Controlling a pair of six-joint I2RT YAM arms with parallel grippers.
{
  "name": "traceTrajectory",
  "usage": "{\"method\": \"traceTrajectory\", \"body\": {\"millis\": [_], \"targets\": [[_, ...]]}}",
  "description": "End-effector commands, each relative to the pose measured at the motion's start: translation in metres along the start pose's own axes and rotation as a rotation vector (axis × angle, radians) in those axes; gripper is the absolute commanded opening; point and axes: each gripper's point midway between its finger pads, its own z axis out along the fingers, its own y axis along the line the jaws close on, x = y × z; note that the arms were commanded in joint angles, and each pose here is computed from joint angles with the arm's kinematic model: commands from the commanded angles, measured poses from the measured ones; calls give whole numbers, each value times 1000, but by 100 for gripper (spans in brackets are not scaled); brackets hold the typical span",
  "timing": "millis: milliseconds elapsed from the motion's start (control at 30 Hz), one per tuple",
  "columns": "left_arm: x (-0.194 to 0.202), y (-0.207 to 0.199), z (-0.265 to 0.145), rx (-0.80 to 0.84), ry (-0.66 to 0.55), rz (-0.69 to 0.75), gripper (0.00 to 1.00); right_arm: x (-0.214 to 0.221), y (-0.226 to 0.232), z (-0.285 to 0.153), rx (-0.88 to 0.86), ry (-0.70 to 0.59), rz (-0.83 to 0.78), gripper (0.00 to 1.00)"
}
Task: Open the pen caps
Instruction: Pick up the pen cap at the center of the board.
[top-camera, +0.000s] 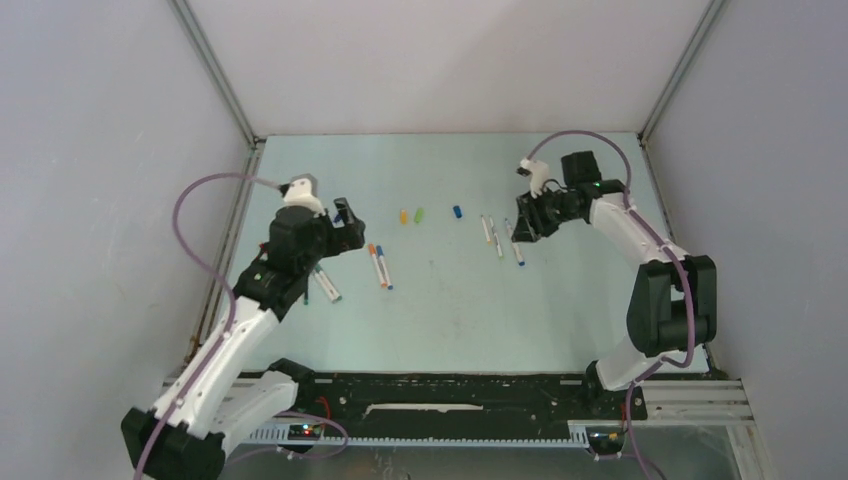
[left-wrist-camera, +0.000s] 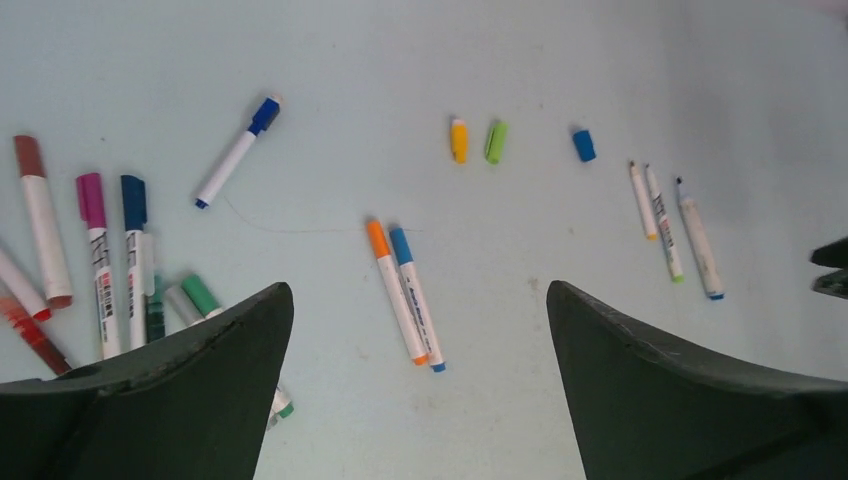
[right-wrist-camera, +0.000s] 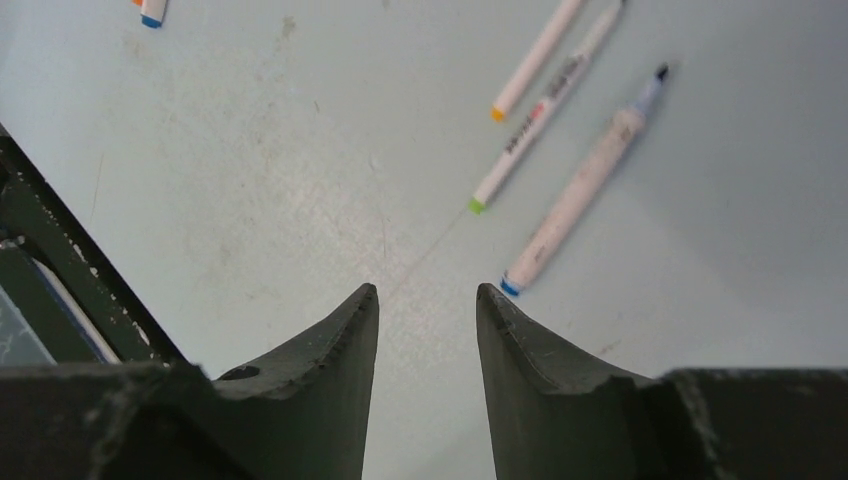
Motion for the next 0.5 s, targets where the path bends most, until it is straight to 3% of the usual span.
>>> {"method": "traceTrajectory", "body": {"millis": [0,233,467], "targets": [[-15,8,-25,16,-83,-51,100,-56,9,14,82,-27,-94,44],[-23,32,-48,-75,-69,143,100,-101,12,70,116,39,76,50],[-13,49,-39,-132,-59,182,100,-126,16,112,199,67,56,50]]}}
